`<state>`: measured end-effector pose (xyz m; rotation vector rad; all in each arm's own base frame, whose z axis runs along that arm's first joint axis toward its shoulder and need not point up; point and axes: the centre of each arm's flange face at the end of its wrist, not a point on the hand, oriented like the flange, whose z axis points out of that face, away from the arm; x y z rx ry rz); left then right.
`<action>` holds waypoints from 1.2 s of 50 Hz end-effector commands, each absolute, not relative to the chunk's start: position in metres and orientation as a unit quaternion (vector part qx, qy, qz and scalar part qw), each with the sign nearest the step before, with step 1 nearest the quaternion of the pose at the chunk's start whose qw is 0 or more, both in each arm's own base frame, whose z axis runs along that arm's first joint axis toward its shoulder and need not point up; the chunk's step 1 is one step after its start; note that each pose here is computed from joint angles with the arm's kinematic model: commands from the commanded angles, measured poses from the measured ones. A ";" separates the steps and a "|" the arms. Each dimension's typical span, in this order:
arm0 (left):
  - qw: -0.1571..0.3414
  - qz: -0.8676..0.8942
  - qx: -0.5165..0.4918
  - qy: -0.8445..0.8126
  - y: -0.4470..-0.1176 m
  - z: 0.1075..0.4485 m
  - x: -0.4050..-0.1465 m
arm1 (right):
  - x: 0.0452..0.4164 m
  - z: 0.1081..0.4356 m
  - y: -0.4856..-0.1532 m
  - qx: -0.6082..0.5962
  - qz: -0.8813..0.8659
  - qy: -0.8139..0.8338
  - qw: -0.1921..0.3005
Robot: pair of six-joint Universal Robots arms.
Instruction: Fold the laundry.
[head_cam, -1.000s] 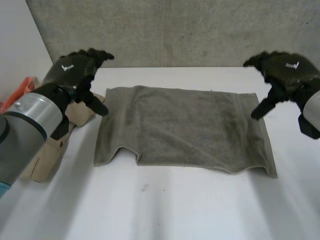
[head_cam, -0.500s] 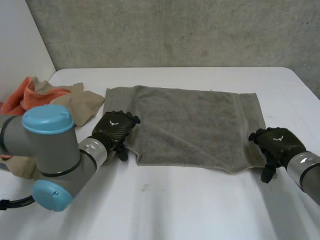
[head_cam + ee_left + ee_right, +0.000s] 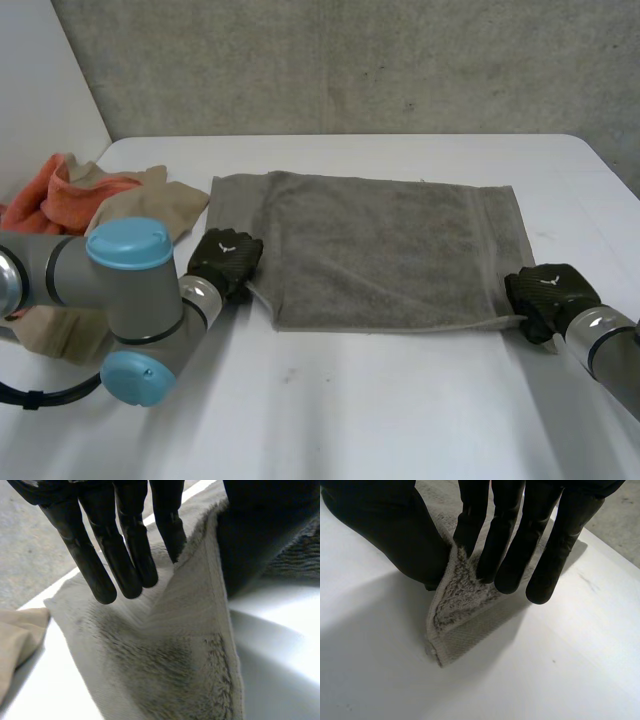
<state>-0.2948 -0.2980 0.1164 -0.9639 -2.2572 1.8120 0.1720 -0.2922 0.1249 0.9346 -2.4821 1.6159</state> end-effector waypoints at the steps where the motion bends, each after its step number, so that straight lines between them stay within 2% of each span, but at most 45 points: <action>1: 0.019 0.627 -0.286 -0.724 -0.298 0.145 -0.285 | 0.168 0.142 -0.287 0.318 0.512 -0.797 0.034; 7: 0.005 0.627 -0.303 -0.718 -0.267 0.175 -0.269 | 0.167 0.176 -0.274 0.361 0.476 -0.801 0.045; 14: -0.051 0.571 -0.387 -0.723 -0.217 0.191 -0.245 | 0.165 0.222 -0.245 0.436 0.418 -0.794 0.065; 18: -0.060 0.526 -0.424 -0.735 -0.195 0.187 -0.236 | 0.161 0.227 -0.229 0.471 0.371 -0.798 0.066; 24: -0.053 0.455 -0.458 -0.762 -0.170 0.174 -0.230 | 0.159 0.214 -0.217 0.504 0.324 -0.799 0.059; 26: -0.053 0.454 -0.459 -0.762 -0.172 0.173 -0.232 | 0.158 0.209 -0.221 0.504 0.321 -0.799 0.069; 29: -0.056 0.470 -0.457 -0.753 -0.192 0.168 -0.242 | 0.157 0.197 -0.236 0.498 0.323 -0.801 0.079; 35: -0.074 0.525 -0.453 -0.716 -0.251 0.164 -0.269 | 0.159 0.177 -0.291 0.475 0.362 -0.791 0.134; 39: -0.083 0.550 -0.449 -0.699 -0.286 0.153 -0.286 | 0.176 0.169 -0.312 0.471 0.376 -0.786 0.138; 43: -0.089 0.556 -0.450 -0.693 -0.305 0.141 -0.296 | 0.185 0.159 -0.324 0.470 0.375 -0.787 0.134; 46: -0.091 0.552 -0.459 -0.690 -0.303 0.137 -0.299 | 0.185 0.154 -0.323 0.470 0.368 -0.791 0.130; 51: -0.087 0.512 -0.482 -0.706 -0.277 0.122 -0.291 | 0.183 0.150 -0.307 0.473 0.353 -0.799 0.118; 60: -0.094 0.524 -0.464 -0.708 -0.254 0.147 -0.272 | 0.182 0.164 -0.288 0.469 0.379 -0.789 0.121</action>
